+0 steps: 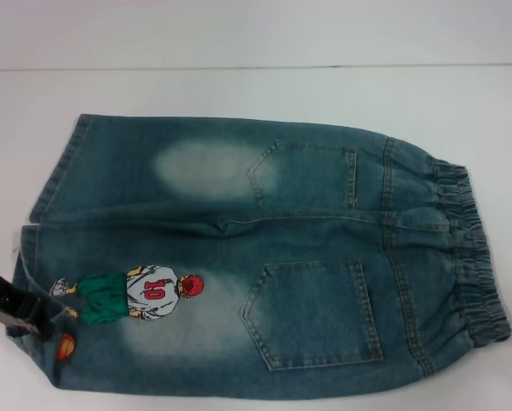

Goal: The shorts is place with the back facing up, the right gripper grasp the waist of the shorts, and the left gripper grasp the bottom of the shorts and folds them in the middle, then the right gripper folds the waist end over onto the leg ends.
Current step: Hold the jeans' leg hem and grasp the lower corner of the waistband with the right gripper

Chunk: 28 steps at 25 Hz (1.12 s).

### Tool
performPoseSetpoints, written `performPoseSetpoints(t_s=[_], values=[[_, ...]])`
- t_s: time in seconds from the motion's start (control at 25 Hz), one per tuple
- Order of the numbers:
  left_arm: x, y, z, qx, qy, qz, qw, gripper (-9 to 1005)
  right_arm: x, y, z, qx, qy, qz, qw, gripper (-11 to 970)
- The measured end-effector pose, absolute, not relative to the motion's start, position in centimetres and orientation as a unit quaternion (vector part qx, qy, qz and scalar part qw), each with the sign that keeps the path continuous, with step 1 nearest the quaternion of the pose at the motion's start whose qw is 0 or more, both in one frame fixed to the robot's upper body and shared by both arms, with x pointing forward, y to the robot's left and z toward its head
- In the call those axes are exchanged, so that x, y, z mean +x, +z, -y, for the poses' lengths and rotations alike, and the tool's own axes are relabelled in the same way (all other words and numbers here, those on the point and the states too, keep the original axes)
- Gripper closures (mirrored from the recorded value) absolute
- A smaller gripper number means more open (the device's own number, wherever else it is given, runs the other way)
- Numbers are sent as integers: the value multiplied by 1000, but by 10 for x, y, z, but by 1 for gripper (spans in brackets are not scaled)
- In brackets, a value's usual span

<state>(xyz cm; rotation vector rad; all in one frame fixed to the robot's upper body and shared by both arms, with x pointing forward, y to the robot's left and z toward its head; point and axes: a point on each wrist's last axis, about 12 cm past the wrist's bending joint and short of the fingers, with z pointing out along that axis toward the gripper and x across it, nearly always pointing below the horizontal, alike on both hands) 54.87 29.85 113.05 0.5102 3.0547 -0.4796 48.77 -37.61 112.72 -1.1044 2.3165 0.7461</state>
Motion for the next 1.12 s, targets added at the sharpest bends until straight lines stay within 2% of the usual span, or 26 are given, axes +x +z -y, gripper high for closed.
performPoseSetpoints(t_s=[0.48, 0.84, 1.12], values=[[547, 1128, -298, 157, -155, -975, -1, 930, 504, 1109, 356, -396, 242, -868, 175, 38], [548, 1130, -295, 154, -157, -975, -3, 929, 505, 1102, 349, -417, 264, -854, 163, 38], [548, 1129, -294, 154, -158, -975, -4, 929, 502, 1099, 346, -453, 274, -828, 184, 38]])
